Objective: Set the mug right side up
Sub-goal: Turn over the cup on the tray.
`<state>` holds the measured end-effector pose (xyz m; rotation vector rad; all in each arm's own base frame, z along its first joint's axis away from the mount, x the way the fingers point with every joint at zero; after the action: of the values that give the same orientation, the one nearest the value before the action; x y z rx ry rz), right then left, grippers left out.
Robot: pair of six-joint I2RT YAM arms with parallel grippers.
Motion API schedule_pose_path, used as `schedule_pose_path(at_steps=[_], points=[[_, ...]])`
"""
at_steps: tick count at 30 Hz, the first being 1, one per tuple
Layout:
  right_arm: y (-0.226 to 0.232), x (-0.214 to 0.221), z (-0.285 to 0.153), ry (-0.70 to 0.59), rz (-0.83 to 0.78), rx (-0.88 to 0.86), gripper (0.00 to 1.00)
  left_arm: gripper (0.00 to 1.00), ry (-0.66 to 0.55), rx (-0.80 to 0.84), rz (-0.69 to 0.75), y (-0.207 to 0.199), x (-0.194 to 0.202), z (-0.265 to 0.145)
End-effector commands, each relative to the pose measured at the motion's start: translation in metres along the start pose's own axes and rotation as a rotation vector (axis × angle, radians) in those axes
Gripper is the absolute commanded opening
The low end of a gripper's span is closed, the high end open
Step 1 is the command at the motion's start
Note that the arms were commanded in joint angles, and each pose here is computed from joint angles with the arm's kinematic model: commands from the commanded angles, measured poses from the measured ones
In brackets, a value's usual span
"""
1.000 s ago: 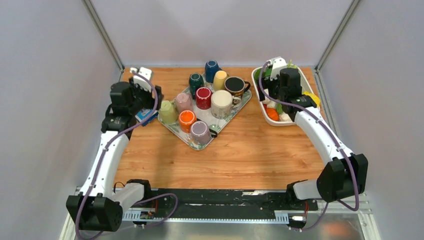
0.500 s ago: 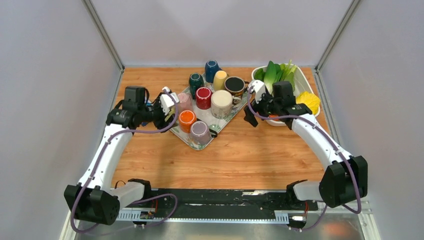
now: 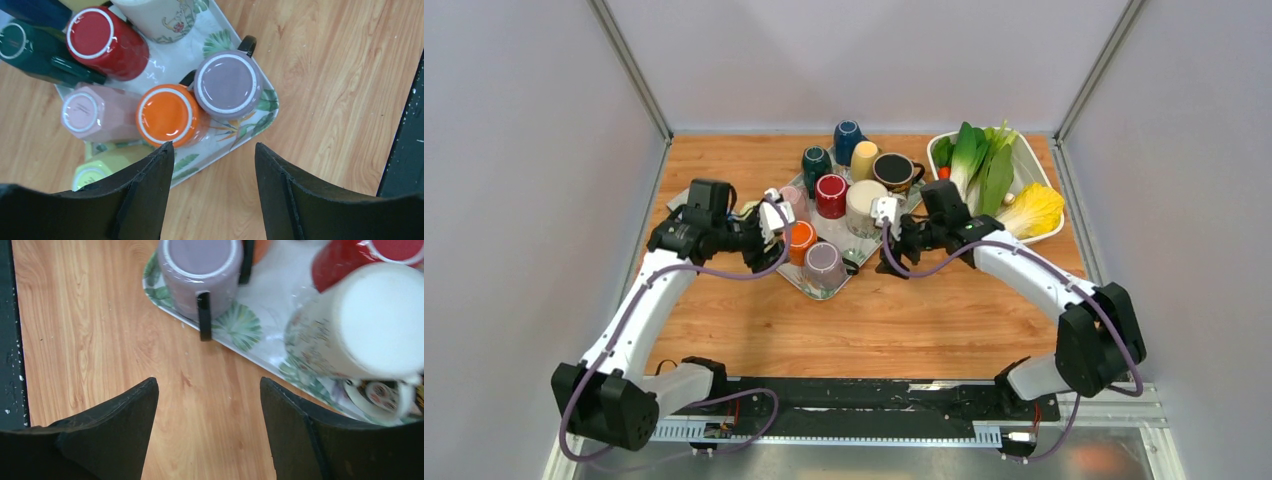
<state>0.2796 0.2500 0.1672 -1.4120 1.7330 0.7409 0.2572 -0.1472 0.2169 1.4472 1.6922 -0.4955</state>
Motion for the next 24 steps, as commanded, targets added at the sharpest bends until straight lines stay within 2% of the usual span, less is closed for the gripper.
schedule_pose_path(at_steps=[1,11,24], points=[[0.016,-0.007,0.037,-0.037,-0.123,-0.054,0.77,0.68,-0.091,-0.108,0.031,-0.004,-0.006,-0.004],[0.002,0.002,0.084,-0.009,-0.071,-0.029,0.74,0.67,-0.006,-0.111,-0.045,-0.033,0.049,0.012],[0.007,0.015,0.119,0.017,-0.083,-0.079,0.6,0.67,0.002,-0.142,-0.052,-0.032,0.056,0.014]])
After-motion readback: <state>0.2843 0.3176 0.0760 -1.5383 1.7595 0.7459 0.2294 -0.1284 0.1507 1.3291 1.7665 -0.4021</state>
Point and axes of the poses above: each gripper's point midway between its finger pads, its own z axis out along the fingers, its own y axis along the line the jaws close on, x = y × z, the point moved 1 cm from there along -z, back along the fingers, and after that the axes turned 4 degrees about z, right-handed, at the moved point
